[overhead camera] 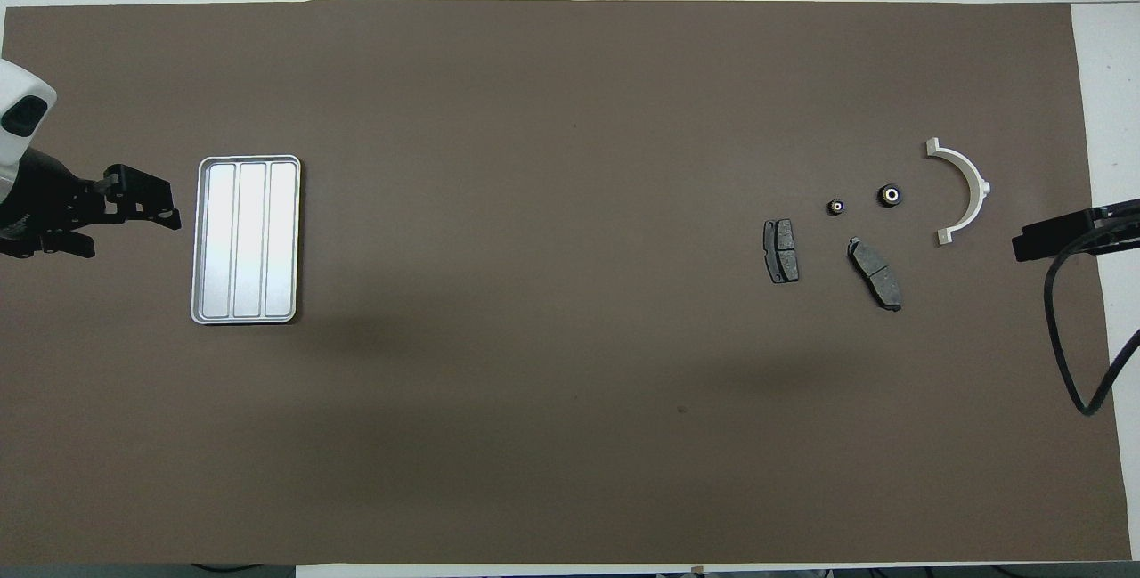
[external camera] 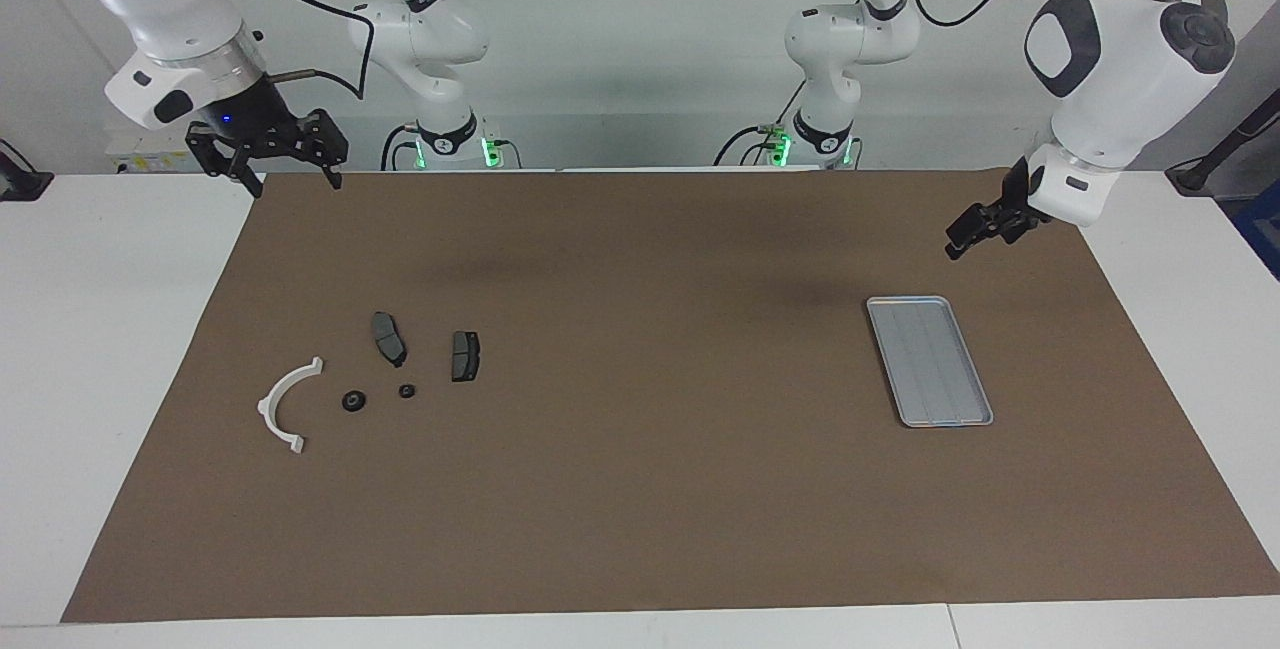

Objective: Place bearing gear from tray to pile

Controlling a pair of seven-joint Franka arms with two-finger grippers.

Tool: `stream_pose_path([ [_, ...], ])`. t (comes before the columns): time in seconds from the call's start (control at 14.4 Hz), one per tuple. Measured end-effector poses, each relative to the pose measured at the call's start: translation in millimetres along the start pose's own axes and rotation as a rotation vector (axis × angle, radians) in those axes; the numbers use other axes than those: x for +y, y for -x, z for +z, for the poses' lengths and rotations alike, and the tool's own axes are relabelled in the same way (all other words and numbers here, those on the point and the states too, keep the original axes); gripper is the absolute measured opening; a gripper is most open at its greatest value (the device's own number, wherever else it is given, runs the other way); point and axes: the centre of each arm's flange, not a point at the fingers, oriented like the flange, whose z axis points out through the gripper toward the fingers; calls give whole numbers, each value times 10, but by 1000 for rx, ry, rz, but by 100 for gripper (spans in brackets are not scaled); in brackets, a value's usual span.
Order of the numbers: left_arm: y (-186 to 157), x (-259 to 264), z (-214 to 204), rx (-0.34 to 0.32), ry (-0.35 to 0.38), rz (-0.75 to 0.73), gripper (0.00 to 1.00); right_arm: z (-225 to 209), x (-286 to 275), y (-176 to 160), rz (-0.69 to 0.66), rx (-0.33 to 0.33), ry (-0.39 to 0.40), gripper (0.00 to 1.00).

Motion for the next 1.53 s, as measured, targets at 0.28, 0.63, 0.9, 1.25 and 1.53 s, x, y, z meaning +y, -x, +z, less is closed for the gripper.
stream_pose_path([
  [0.28,0,2,0,0,0,0,100,0,7,1,1,0,0,100],
  [0.63,0,2,0,0,0,0,100,-6,25,8,5,1,0,100],
  [0.9,0,2,-1,1,0,0,100,4,65,17,12,-1,-1,100],
  [1.25,0,2,-1,1,0,0,100,1,84,29,16,-4,-1,100],
  [1.53,-1,2,-1,1,0,0,100,0,28,25,6,-6,-1,100],
])
